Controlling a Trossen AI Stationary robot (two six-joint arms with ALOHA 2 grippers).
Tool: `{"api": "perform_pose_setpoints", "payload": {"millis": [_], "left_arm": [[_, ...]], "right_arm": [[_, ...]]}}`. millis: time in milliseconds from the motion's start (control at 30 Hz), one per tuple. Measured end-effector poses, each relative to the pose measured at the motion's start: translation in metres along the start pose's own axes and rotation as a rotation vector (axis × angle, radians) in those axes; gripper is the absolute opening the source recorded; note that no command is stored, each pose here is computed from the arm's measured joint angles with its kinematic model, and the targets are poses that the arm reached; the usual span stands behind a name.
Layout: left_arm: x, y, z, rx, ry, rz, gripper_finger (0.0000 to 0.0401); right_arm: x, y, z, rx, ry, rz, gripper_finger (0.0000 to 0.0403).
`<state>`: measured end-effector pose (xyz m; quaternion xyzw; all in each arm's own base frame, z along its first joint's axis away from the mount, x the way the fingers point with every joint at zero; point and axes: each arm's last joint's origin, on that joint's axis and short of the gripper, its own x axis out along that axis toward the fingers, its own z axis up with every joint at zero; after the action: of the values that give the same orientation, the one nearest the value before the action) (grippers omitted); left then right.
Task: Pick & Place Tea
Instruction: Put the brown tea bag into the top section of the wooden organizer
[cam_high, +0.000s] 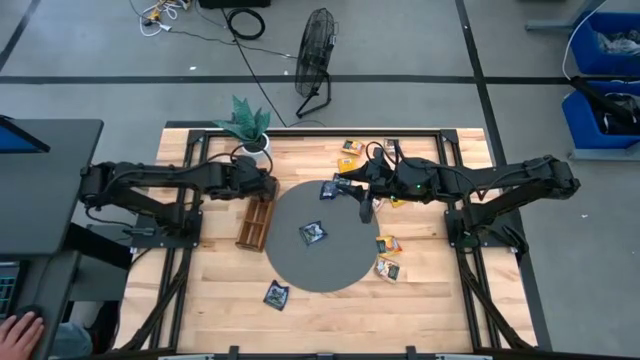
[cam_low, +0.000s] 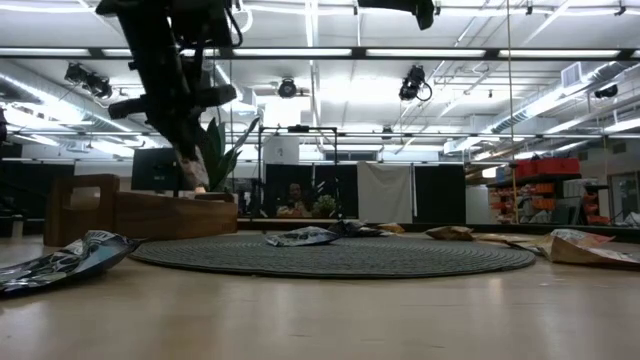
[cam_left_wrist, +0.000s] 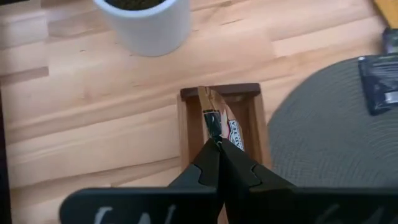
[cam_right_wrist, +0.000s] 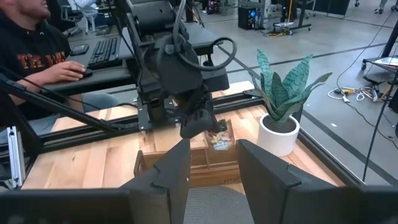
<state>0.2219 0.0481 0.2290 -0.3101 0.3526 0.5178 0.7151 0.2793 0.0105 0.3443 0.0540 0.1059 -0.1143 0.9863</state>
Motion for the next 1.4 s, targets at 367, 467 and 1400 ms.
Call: {"api": "perform_pose_setpoints", "payload": {"millis": [367, 467, 1400], "left_arm": [[0.017, 0.006, -0.001, 0.001, 0.018, -0.015, 0.0003], [0.02, 0.008, -0.003, 0.017, 0.037, -0.018, 0.0003], [0.028, 0.001, -0.003, 0.04, 0.023, -0.035, 0.0054]], "right_arm": [[0.0, 0.0, 0.001, 0.001, -0.007, -0.002, 0.0139], [0.0, 0.0, 0.001, 0.001, -0.009, -0.015, 0.0139], [0.0, 0.0, 0.003, 0.007, -0.029, -0.015, 0.0139]]}}
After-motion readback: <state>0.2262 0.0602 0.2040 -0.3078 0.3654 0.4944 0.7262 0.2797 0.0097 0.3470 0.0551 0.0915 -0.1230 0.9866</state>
